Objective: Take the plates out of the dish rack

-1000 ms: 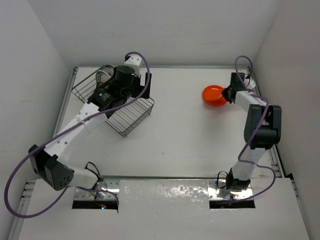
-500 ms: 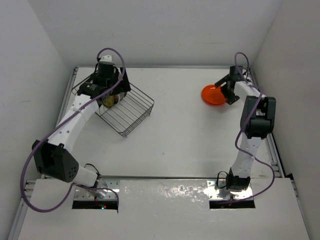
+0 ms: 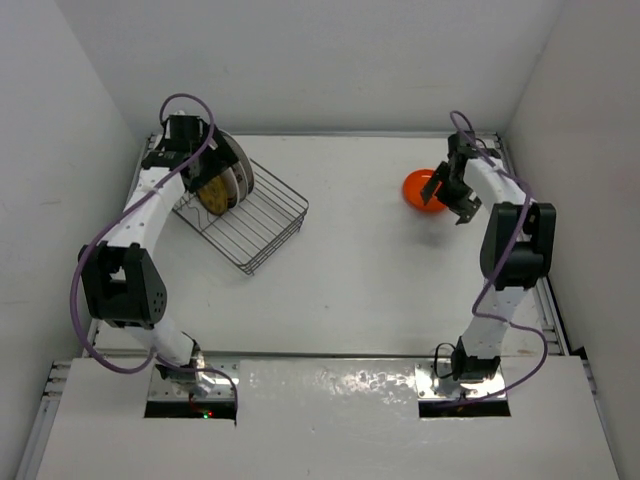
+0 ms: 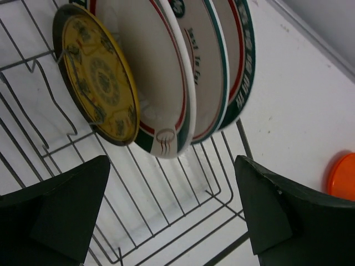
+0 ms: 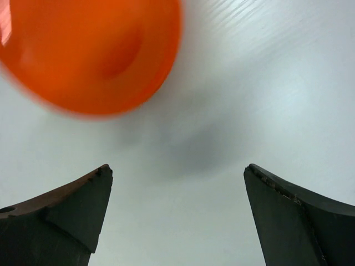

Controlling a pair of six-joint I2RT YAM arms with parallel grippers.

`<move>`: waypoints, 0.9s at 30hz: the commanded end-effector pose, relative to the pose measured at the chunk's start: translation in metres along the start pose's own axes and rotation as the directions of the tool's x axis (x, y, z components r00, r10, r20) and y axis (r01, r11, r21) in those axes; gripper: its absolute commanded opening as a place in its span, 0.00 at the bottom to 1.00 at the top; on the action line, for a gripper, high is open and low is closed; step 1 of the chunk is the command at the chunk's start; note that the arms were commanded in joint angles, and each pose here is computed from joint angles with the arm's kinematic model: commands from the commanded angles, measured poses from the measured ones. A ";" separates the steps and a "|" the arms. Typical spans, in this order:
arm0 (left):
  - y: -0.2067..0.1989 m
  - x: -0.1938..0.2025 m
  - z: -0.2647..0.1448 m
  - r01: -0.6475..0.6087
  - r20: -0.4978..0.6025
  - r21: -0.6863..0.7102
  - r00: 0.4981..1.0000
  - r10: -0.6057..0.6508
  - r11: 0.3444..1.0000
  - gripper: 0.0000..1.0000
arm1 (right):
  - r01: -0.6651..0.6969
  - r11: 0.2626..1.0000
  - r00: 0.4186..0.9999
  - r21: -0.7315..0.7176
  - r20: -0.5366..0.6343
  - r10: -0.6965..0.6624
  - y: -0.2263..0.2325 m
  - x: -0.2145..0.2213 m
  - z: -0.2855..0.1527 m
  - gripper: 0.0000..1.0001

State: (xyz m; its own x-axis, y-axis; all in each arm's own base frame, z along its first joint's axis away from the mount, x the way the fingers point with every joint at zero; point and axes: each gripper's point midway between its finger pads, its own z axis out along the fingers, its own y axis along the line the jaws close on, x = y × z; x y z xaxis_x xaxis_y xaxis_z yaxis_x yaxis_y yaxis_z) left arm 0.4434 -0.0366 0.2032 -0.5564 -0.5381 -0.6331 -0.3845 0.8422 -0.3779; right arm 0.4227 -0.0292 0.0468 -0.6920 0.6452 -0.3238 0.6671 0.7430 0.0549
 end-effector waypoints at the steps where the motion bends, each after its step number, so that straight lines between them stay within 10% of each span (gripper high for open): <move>1: -0.013 -0.043 0.000 0.110 0.089 0.075 0.989 -0.117 0.991 0.91 | 0.243 0.963 0.962 -0.116 0.159 -0.223 0.035 0.018 -0.073 0.99; 27: 0.036 -0.033 0.083 0.310 0.034 0.133 0.948 -0.317 0.941 0.53 | 0.379 0.894 0.922 -0.239 0.181 -0.343 0.012 0.083 -0.118 0.99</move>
State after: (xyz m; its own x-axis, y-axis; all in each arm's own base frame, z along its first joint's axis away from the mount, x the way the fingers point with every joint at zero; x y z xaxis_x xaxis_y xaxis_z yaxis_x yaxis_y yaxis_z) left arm 0.4949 0.0094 0.1437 -0.4207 -0.7592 -0.4966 -0.4767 0.6507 -0.5911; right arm 0.3345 0.0501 0.1171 -0.8270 0.3325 -0.4534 0.3045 0.9428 0.1361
